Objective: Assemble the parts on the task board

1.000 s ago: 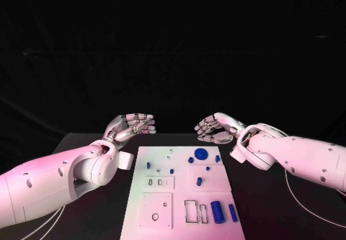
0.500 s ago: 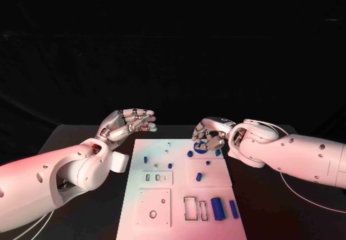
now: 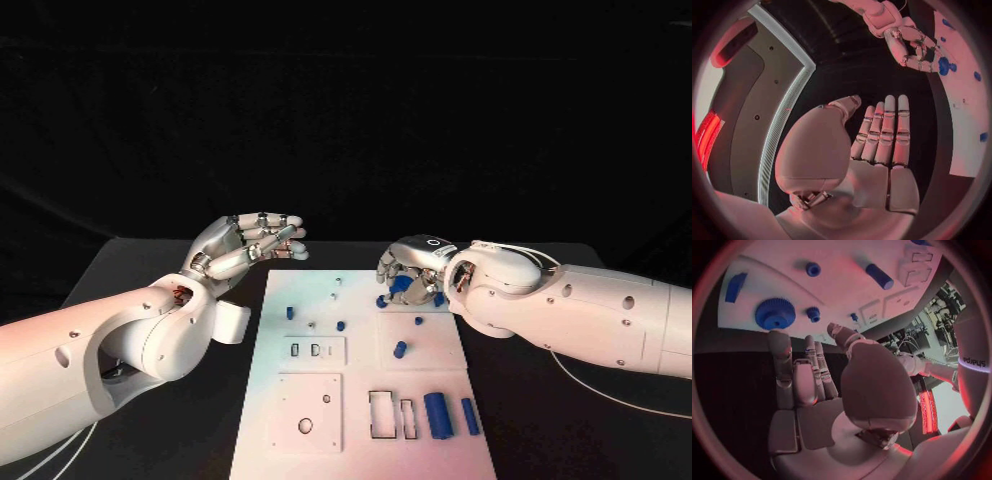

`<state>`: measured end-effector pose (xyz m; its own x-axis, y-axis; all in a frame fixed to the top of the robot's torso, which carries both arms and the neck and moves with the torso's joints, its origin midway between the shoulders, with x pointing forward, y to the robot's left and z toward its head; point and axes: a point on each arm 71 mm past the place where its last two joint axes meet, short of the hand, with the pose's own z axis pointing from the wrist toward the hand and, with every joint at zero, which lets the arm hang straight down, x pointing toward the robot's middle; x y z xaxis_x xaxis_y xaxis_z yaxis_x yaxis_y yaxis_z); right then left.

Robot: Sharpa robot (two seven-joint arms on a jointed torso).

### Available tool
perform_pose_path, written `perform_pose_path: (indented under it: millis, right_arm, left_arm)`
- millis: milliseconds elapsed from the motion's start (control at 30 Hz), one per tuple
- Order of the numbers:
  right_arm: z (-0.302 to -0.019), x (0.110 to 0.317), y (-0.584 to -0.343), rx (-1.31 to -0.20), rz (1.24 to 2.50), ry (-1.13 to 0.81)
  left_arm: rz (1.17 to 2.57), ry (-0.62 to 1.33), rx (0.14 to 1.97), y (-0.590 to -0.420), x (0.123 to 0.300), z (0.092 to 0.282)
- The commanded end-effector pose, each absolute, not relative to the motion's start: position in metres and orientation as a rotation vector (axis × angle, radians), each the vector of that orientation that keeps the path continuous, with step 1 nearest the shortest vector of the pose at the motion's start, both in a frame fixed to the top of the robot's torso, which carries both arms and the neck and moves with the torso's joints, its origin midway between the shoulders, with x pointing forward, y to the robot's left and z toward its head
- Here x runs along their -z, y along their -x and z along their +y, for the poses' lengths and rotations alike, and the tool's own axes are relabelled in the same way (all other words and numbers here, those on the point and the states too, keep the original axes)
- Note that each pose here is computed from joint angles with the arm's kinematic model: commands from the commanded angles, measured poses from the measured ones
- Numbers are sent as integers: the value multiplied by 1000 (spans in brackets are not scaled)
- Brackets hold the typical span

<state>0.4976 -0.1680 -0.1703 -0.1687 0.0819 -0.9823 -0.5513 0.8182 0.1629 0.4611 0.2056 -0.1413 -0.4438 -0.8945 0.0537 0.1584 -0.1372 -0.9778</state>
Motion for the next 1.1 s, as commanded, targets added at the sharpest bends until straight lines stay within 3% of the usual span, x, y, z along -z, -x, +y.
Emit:
perform_pose_path:
  millis: [33,1100]
  right_arm:
    - [-168,173,-498,-521,1669,413]
    - [-162,185,-502,-494,1710,418]
  left_arm:
    - [1341,876,1713,-461,140,204]
    - [1354,885,1702,-462,141,206]
